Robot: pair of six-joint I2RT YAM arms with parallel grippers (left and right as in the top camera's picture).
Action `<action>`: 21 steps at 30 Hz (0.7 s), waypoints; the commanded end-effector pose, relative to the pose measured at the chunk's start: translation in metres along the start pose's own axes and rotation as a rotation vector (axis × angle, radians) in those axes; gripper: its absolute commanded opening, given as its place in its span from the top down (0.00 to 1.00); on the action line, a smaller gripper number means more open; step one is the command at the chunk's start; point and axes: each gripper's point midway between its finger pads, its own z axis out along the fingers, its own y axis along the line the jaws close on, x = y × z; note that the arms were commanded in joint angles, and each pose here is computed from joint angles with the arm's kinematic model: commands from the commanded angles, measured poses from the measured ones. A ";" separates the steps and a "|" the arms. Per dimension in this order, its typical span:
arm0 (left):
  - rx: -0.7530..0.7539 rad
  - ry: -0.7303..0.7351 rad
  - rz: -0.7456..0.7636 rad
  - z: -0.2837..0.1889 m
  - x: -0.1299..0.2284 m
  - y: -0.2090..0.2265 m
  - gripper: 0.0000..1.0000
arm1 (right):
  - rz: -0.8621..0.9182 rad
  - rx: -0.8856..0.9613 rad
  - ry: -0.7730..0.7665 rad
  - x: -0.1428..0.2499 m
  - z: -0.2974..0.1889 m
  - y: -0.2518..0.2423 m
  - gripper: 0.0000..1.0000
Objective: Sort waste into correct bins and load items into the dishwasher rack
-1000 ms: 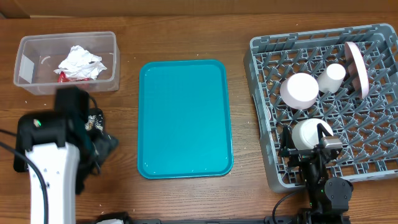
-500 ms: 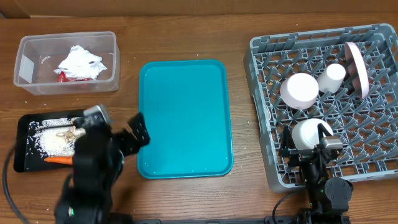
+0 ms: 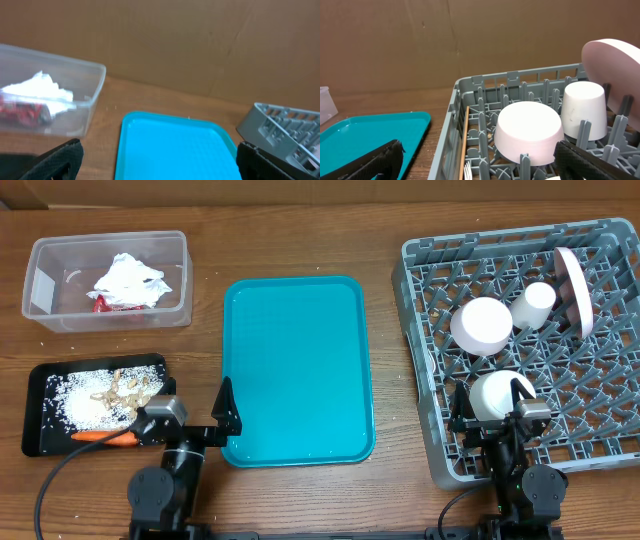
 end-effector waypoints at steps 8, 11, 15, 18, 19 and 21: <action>0.009 0.013 0.111 -0.006 0.034 0.010 0.00 | -0.001 0.008 -0.007 0.001 0.000 -0.002 0.00; -0.026 0.050 0.106 -0.006 0.043 0.019 0.00 | -0.001 0.008 -0.007 0.001 0.000 -0.002 0.00; -0.064 0.040 0.104 -0.007 0.040 0.028 0.00 | -0.001 0.008 -0.007 0.001 0.000 -0.002 0.00; -0.098 0.032 0.103 -0.007 0.038 0.036 0.00 | -0.001 0.008 -0.007 0.001 0.000 -0.002 0.00; -0.102 0.031 0.103 -0.008 0.037 0.037 0.00 | -0.001 0.008 -0.007 0.001 0.000 -0.002 0.00; -0.105 0.030 0.102 -0.008 0.037 0.038 0.00 | -0.001 0.008 -0.007 0.001 0.000 -0.002 0.00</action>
